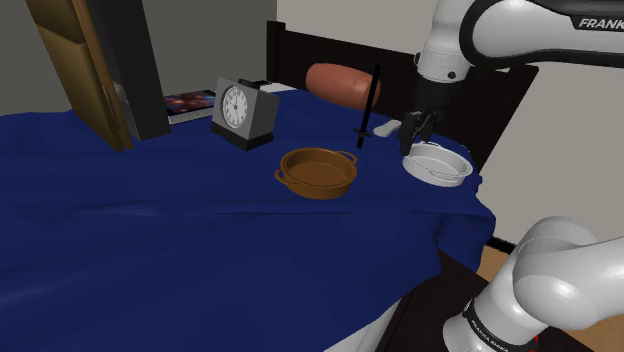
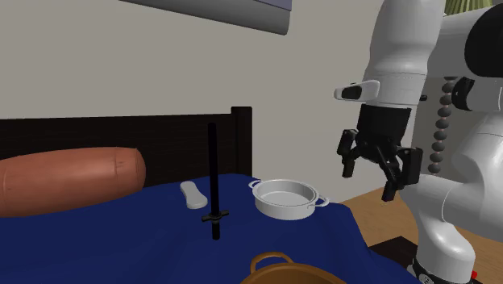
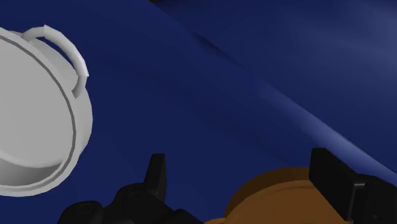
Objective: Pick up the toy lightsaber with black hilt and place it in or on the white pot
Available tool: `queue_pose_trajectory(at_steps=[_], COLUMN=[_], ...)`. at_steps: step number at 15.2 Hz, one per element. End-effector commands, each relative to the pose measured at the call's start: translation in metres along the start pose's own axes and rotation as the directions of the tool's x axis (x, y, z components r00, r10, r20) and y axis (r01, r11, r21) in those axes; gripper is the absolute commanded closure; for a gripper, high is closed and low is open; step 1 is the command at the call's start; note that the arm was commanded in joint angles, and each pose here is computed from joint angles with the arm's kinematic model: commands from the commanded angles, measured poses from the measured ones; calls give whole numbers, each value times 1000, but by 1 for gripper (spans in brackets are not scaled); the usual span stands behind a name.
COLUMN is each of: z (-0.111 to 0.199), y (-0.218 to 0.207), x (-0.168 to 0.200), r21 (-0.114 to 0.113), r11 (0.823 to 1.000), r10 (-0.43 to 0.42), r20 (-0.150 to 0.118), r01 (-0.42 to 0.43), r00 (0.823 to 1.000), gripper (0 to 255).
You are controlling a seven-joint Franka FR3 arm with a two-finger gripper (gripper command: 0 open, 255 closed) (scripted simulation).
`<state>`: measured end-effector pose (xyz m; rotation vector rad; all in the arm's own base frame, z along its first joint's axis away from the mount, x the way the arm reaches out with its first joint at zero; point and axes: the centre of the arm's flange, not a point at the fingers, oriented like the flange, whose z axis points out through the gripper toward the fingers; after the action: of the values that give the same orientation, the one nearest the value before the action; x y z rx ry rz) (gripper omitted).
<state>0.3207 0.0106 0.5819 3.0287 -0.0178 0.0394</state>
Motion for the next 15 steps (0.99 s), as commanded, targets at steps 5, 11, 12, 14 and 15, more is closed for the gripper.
queue_pose_trajectory(at_steps=[5,11,12,14,15], z=[16,43,48,57,62], y=[42,102,112,131,141], x=[33,85,93,111,120], r21=[51,127,140,165,177], r11=[999,992,990,986,984], r10=[-7,-15,-16,-17,-18], r20=[-27,-68,-75,-89,-96], r01=[8,23,26,32,35], r00=[1000,998,997,996,995], gripper=[0,0,0,0,0])
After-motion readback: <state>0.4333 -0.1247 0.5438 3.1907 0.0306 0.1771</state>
